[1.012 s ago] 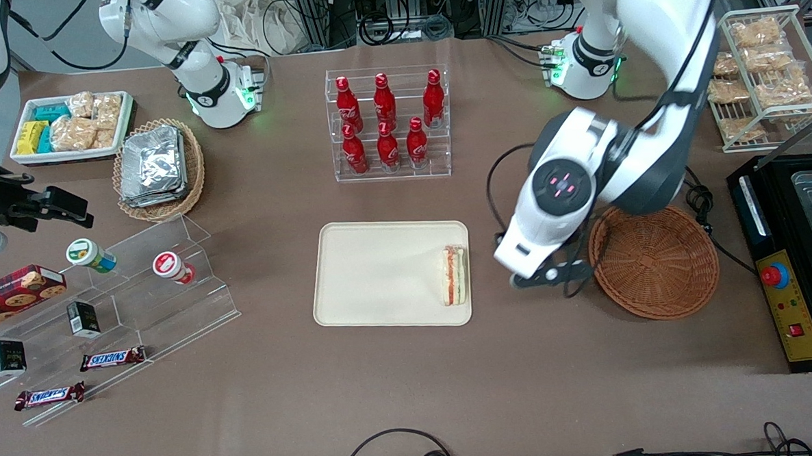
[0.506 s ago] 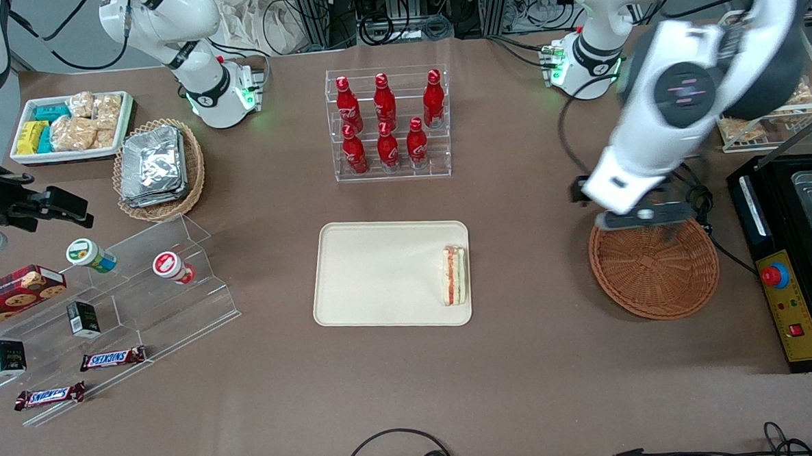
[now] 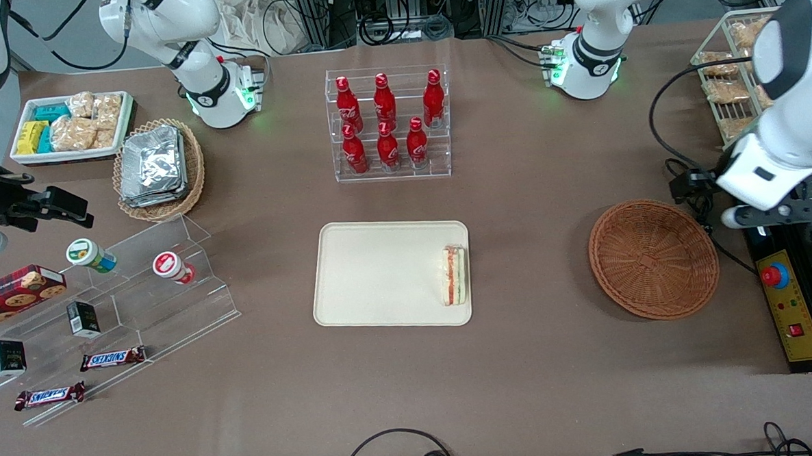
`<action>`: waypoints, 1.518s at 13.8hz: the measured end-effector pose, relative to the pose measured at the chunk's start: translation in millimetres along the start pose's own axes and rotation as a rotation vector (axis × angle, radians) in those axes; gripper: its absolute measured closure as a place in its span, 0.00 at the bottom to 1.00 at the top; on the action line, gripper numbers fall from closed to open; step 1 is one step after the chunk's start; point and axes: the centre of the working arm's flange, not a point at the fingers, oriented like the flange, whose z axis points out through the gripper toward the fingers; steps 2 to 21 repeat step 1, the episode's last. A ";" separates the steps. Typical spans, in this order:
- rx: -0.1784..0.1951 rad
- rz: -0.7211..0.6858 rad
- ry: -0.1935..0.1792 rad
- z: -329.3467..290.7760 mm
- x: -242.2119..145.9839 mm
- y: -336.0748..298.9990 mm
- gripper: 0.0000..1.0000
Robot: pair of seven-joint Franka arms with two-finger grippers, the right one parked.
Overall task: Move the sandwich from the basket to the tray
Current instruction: 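Raise the open left gripper away from the sandwich on the tray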
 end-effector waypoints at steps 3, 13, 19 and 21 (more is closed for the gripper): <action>-0.009 -0.001 -0.005 0.6 6.8 -3.9 0.00; -0.009 -0.001 -0.005 0.6 6.8 -3.9 0.00; -0.009 -0.001 -0.005 0.6 6.8 -3.9 0.00; -0.009 -0.001 -0.005 0.6 6.8 -3.9 0.00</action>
